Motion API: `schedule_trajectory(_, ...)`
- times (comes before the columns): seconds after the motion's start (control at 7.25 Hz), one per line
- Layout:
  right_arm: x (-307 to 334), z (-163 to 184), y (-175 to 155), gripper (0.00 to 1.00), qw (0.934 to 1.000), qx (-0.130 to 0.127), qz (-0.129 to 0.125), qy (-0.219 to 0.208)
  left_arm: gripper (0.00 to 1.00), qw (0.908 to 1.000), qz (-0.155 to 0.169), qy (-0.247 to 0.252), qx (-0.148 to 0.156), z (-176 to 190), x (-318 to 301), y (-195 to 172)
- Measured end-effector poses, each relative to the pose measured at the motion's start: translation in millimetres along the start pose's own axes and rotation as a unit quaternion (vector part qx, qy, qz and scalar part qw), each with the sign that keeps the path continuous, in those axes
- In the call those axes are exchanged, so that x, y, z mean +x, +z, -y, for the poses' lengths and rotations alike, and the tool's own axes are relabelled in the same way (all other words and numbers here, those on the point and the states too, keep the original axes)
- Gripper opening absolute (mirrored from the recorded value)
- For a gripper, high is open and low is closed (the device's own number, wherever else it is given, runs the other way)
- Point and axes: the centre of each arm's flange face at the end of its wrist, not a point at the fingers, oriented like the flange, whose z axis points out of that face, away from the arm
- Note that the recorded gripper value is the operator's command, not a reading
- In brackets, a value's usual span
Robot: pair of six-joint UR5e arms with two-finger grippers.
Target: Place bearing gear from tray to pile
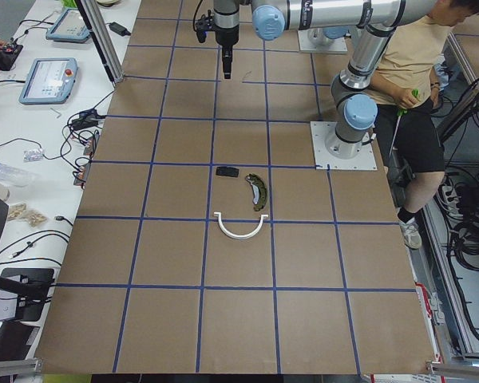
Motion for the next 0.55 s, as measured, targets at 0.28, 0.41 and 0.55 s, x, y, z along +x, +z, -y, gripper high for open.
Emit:
schedule_trajectory(0.28,83.9,19.2,10.0,1.00,0.9982,-0.007,0.000,-0.060,1.00,1.0000,0.000,0.000,-0.001,-0.3,0.1,0.5)
schedule_trajectory(0.41,151.2,30.8,28.0,1.00,0.9963,-0.020,0.003,-0.084,1.00,1.0000,0.000,0.000,-0.001,-0.4,0.2,0.5)
schedule_trajectory(0.55,230.8,39.9,57.1,1.00,0.9953,-0.032,0.011,-0.091,1.00,1.0000,0.000,0.000,0.000,-0.3,0.2,0.6)
